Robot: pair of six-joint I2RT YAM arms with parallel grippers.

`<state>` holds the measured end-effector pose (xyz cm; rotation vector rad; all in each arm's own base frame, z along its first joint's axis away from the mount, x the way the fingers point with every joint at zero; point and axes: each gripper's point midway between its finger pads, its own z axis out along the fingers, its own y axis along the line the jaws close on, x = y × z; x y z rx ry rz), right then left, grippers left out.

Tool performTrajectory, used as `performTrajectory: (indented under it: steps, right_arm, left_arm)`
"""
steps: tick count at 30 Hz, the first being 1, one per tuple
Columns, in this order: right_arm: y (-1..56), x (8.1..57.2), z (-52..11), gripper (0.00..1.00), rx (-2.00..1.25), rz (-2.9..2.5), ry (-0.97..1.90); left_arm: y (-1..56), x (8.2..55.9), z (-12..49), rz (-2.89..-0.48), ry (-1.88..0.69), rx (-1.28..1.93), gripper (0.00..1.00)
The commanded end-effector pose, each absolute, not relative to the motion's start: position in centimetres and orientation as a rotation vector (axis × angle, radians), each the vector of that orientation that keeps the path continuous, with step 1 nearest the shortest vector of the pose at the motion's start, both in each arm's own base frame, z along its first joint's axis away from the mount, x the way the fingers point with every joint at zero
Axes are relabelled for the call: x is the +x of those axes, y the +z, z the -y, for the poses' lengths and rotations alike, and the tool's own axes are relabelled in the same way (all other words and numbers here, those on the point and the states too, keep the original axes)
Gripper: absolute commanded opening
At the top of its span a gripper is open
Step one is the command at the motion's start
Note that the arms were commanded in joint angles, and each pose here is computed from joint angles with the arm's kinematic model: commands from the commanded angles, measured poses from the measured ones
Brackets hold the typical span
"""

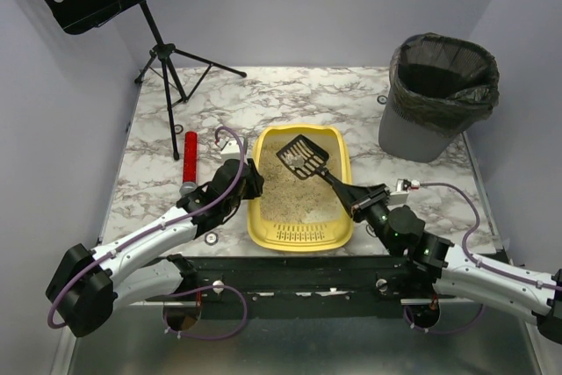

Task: Clean the litter box

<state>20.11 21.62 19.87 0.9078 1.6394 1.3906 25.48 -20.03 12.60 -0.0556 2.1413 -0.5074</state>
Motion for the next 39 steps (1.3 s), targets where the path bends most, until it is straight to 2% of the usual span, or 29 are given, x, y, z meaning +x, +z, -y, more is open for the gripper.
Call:
performTrajectory:
  steps: [1, 5, 7, 10, 13, 16, 18, 22, 24, 25, 28, 30, 39]
  right_arm:
    - [22.9, 20.3, -23.2, 0.01, 0.824, -1.55, 1.496]
    - [20.7, 21.2, -22.5, 0.0, 0.828, -1.658, 1.287]
    - [21.6, 21.2, -21.1, 0.01, 0.899, -1.591, 1.313]
    - [21.9, 20.6, -22.4, 0.01, 0.74, -1.611, 1.336]
    - [21.0, 21.2, -21.8, 0.0, 0.782, -1.661, 1.227]
    - [21.7, 20.9, -24.1, 0.0, 0.722, -1.667, 1.33]
    - [21.2, 20.9, -24.9, 0.0, 0.674, -1.712, 1.302]
    - [19.3, 21.5, -20.8, 0.0, 0.891, -1.675, 1.181]
    - [20.5, 21.1, -21.1, 0.0, 0.84, -1.594, 1.293]
    - [22.9, 20.6, -22.1, 0.0, 0.783, -1.518, 1.431]
    - [20.1, 21.3, -22.8, 0.0, 0.743, -1.666, 1.25]
    - [20.8, 21.6, -22.4, 0.01, 0.765, -1.671, 1.217]
    - [21.1, 21.6, -23.9, 0.01, 0.671, -1.73, 1.22]
  left_arm:
    - [9.4, 23.2, 19.5, -2.273, -0.481, -0.018, 0.09]
    - [9.3, 23.2, 19.4, -2.288, -0.464, -0.011, 0.09]
    - [9.3, 23.2, 19.2, -2.28, -0.458, -0.016, 0.09]
    - [9.3, 23.4, 19.5, -2.275, -0.466, -0.009, 0.1]
    - [8.9, 23.5, 19.7, -2.299, -0.453, 0.0, 0.09]
    - [8.4, 23.5, 19.9, -2.315, -0.45, 0.003, 0.09]
    - [8.2, 23.6, 20.0, -2.326, -0.442, 0.007, 0.09]
    - [8.3, 23.5, 19.8, -2.32, -0.435, 0.009, 0.08]
    - [8.5, 23.6, 19.9, -2.308, -0.449, 0.008, 0.08]
    - [8.6, 23.6, 19.9, -2.304, -0.456, 0.008, 0.09]
    - [8.5, 23.7, 20.1, -2.313, -0.452, 0.011, 0.08]
    - [8.2, 23.6, 19.9, -2.323, -0.435, 0.01, 0.08]
    - [8.1, 23.4, 19.8, -2.335, -0.433, 0.011, 0.08]
